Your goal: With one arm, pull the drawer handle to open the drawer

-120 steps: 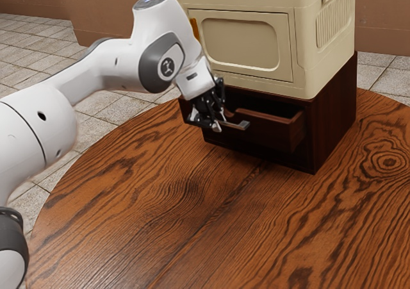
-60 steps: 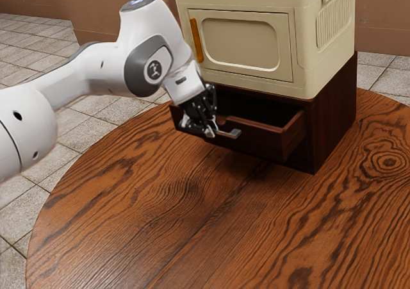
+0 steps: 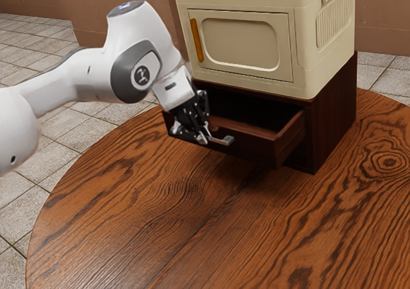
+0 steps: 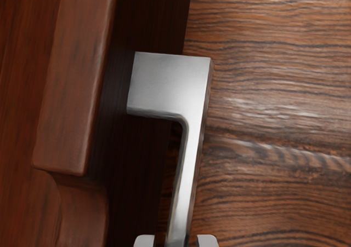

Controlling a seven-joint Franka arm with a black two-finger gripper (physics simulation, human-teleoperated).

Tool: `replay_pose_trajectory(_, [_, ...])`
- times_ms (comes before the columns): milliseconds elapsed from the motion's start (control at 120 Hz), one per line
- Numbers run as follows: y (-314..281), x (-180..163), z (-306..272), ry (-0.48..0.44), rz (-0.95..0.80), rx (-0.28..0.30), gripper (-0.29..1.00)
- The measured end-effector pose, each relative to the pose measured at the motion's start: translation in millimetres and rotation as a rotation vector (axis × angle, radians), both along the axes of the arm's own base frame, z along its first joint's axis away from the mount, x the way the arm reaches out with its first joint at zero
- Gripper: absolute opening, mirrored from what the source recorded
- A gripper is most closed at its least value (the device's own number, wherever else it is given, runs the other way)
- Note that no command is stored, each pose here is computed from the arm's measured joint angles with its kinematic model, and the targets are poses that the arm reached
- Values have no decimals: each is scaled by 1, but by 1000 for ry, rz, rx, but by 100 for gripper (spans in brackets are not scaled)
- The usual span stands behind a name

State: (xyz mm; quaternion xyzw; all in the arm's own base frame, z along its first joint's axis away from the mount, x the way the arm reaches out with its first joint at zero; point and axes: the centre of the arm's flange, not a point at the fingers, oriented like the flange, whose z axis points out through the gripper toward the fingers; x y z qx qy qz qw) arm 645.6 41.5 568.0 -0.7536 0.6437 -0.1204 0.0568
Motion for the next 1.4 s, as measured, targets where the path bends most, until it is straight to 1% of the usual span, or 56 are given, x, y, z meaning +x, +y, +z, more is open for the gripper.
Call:
replay_pose_trajectory(683, [5, -44, 10, -19, 12, -28, 1])
replay_pose_trajectory(933, [7, -65, 16, -37, 17, -42, 2])
replay_pose_trajectory(1033, [6, -75, 35, -72, 13, -42, 11])
replay_pose_trajectory(1200, [-7, -104, 93, -175, -20, -47, 28])
replay_pose_trajectory(1275, [-18, -113, 117, -210, -41, -51, 39])
replay_pose_trajectory(1400, [-34, -118, 134, -215, -74, -64, 53])
